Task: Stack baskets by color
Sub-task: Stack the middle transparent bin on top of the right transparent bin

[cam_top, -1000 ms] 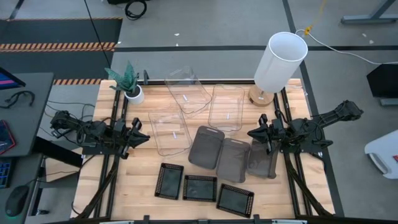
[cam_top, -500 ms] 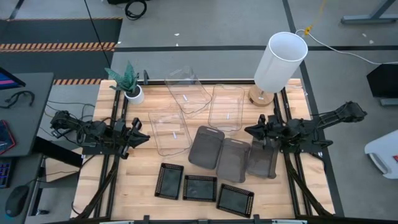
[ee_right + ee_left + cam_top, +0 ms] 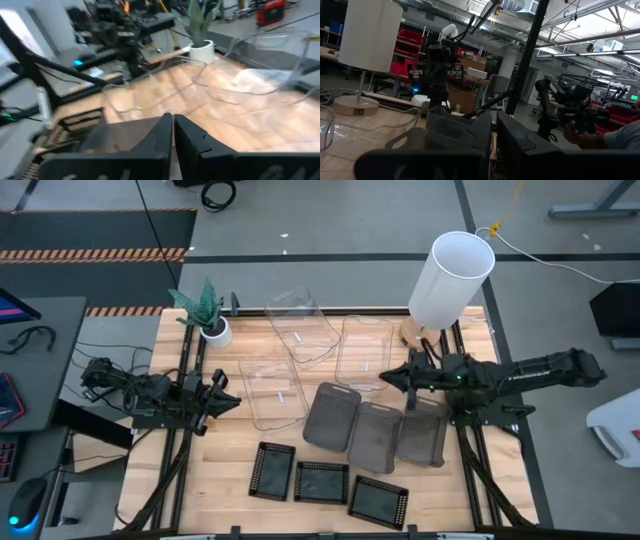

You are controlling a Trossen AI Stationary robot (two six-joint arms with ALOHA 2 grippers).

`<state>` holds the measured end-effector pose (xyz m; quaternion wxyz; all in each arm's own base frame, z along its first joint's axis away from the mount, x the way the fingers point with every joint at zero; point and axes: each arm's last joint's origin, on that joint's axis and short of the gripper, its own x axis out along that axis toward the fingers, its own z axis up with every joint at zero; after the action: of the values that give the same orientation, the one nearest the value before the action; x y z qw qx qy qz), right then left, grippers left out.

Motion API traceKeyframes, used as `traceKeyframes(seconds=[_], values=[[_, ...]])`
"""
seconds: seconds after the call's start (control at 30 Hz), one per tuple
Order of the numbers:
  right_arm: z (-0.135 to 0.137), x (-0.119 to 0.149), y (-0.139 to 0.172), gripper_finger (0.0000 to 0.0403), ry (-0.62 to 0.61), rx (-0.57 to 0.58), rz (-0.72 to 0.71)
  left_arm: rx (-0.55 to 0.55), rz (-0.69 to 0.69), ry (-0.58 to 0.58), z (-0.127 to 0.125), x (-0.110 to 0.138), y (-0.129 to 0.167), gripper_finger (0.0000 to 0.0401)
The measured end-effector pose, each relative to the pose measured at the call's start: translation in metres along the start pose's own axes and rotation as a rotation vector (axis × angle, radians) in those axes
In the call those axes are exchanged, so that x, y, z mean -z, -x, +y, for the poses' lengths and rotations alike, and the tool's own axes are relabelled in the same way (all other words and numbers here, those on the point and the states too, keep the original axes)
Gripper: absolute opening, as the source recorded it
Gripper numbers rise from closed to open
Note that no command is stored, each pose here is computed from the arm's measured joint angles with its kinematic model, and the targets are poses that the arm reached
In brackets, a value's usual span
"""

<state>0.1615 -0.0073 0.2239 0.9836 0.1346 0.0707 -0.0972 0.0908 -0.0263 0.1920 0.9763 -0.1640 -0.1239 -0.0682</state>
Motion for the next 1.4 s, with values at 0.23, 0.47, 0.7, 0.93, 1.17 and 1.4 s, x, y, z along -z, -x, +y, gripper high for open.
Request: traceKeyframes(seconds=[0.23, 0.47, 0.7, 0.93, 1.17, 1.4], values=[[-0.014, 0.003, -0.031, 0.0023, 0.094, 0.111, 0.044, 0.000, 0.000, 0.000, 0.000, 0.000, 0.000, 0.0027], [-0.018, 0.007, -0.067, 0.0028, 0.126, 0.132, 0.162, 0.000, 0.000, 0.000, 0.000, 0.000, 0.000, 0.0036], [-0.012, -0.007, -0.100, 0.0050, 0.231, 0.131, 0.281, 0.000, 0.000, 0.000, 0.000, 0.000, 0.000, 0.0028], [-0.006, -0.022, -0.126, 0.0096, 0.321, 0.139, 0.441, 0.000, 0.000, 0.000, 0.000, 0.000, 0.000, 0.0026], [-0.004, -0.040, -0.155, 0.0130, 0.449, 0.137, 0.546, 0.000, 0.000, 0.000, 0.000, 0.000, 0.000, 0.0034], [-0.009, -0.066, -0.188, 0.0132, 0.577, 0.153, 0.639, 0.000, 0.000, 0.000, 0.000, 0.000, 0.000, 0.0033]])
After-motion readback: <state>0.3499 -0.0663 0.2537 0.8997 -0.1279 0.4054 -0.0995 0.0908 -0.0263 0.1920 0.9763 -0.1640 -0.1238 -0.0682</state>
